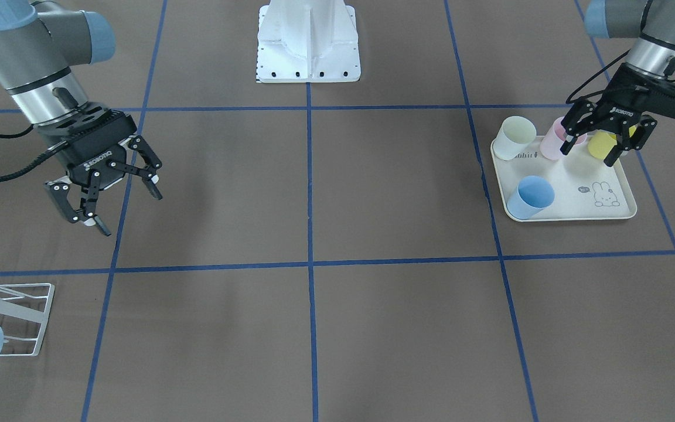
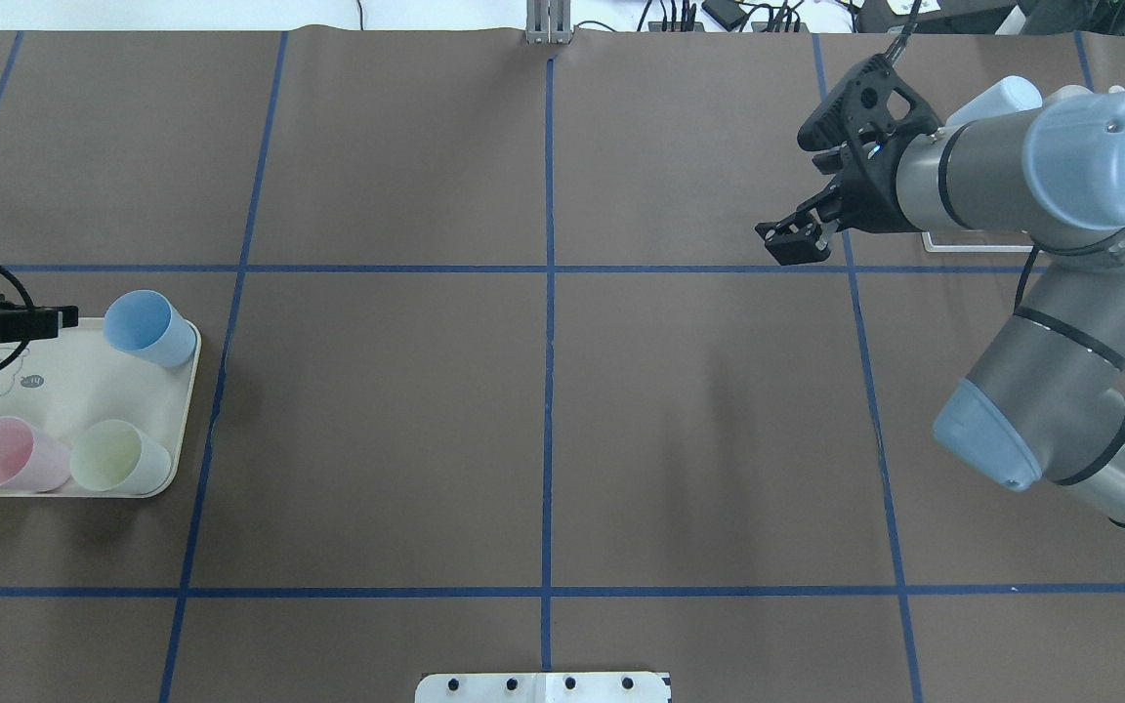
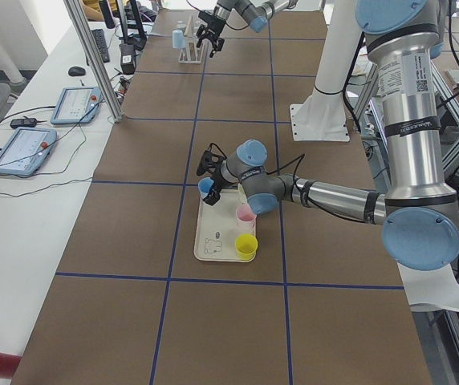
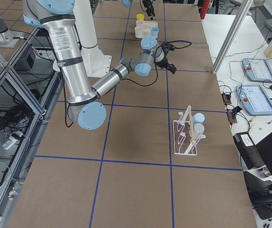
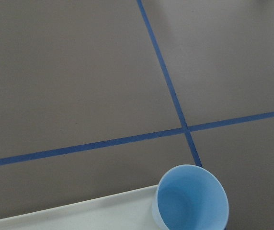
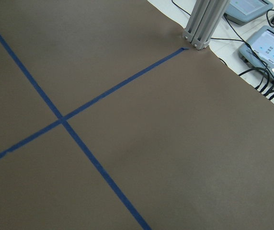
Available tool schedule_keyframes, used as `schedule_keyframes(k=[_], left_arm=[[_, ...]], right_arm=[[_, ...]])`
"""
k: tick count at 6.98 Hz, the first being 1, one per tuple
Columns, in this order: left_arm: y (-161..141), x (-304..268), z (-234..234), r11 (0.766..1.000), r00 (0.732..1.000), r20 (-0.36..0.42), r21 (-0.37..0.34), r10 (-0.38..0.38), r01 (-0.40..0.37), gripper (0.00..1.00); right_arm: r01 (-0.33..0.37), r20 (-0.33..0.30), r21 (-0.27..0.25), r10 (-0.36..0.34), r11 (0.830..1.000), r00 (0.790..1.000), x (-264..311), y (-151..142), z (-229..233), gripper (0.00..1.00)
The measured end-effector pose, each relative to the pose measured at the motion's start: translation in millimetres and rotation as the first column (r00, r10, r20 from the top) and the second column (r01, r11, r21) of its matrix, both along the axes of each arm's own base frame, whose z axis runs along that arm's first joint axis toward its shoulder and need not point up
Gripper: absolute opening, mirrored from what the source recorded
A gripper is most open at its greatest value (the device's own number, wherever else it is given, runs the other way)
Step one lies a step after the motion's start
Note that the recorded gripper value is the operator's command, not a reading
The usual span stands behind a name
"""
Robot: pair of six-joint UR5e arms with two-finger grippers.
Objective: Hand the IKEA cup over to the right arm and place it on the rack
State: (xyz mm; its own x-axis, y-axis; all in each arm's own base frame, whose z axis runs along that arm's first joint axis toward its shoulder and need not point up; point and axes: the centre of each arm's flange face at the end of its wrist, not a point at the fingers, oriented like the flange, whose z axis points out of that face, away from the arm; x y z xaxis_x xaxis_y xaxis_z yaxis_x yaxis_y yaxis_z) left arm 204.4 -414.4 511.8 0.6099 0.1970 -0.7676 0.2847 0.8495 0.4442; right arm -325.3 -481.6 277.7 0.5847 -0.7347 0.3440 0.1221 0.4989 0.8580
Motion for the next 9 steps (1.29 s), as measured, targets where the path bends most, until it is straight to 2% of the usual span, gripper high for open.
schedule_keyframes(k=[1,2,3,5,6,7,9], left_arm=[[-10.9,10.6,5.2,1.0,1.0,0.0,-0.008,-0.016,0.016,0.98],[-18.5,21.1,6.3,0.999,1.0,-0.005,-0.017,-0.029,0.028,0.83],[-21.9,33.4,6.5,0.999,0.999,-0.007,-0.019,-0.036,0.036,0.55],[-21.3,51.7,4.6,0.999,0.999,-0.015,-0.027,-0.035,0.035,0.44],[-19.9,56.0,3.6,0.999,0.999,-0.018,-0.028,-0.031,0.03,0.28],[-18.9,58.2,3.6,0.999,0.999,-0.017,-0.028,-0.029,0.028,0.19],[-18.3,58.3,6.2,0.999,0.999,-0.011,-0.029,-0.032,0.032,0.18]], right_arm=[[0.016,0.015,-0.008,-0.015,1.0,1.0,-9.2,8.3,-3.6,0.99],[0.026,0.02,-0.011,-0.025,1.0,0.999,-14.8,12.7,-4.4,0.99],[0.031,0.021,-0.012,-0.031,0.999,0.999,-17.7,14.8,-4.7,0.99],[0.033,0.018,-0.013,-0.033,0.999,0.999,-19.7,14.8,-2.9,0.99],[0.033,0.014,-0.014,-0.033,0.999,0.999,-20.6,14.4,-1.3,0.99],[0.033,0.012,-0.014,-0.033,0.999,0.999,-21.0,13.9,-0.5,0.99],[0.033,0.011,-0.014,-0.033,0.999,0.999,-21.2,13.7,-0.2,0.99]])
